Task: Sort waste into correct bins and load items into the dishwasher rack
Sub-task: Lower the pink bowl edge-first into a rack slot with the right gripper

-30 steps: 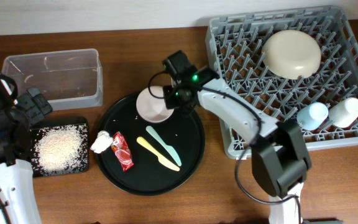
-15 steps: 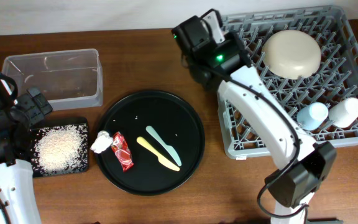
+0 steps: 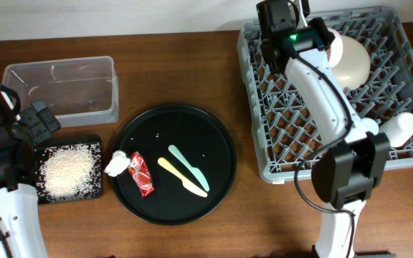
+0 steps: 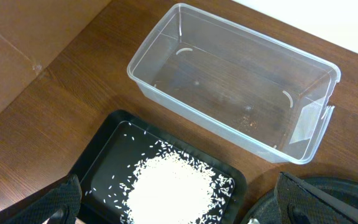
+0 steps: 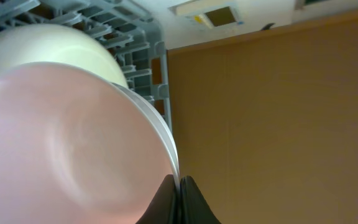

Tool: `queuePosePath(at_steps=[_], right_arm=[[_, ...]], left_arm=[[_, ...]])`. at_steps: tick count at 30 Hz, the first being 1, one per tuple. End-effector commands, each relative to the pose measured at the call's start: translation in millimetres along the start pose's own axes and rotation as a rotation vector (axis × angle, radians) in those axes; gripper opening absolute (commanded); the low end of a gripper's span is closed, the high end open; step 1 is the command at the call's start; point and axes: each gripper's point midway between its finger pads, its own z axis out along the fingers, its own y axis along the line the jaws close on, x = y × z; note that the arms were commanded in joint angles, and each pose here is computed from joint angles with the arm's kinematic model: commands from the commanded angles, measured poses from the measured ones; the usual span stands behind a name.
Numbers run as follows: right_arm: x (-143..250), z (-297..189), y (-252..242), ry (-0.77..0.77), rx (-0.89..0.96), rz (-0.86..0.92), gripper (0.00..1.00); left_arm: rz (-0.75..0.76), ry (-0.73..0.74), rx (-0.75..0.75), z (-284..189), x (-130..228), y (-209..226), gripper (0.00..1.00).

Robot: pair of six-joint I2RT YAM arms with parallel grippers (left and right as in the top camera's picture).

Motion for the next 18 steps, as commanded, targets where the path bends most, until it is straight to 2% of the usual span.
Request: queuePosePath(at_steps=[1,6,18], right_arm=[[-2,14,19,0.038,0.046,-0.074,0.04],[-4,31,55,0.064,0.054,-0.135,0.04],[-16,18,73,0.028,0.056,-0.146,0.04]], left_arm=[[-0.021,-0.022,0.01,-7,-4,1,0.99],[-0.021,-0.022,0.01,-7,-4,1,0.99],[-0.021,-0.022,0.01,-7,-4,1,0.99]])
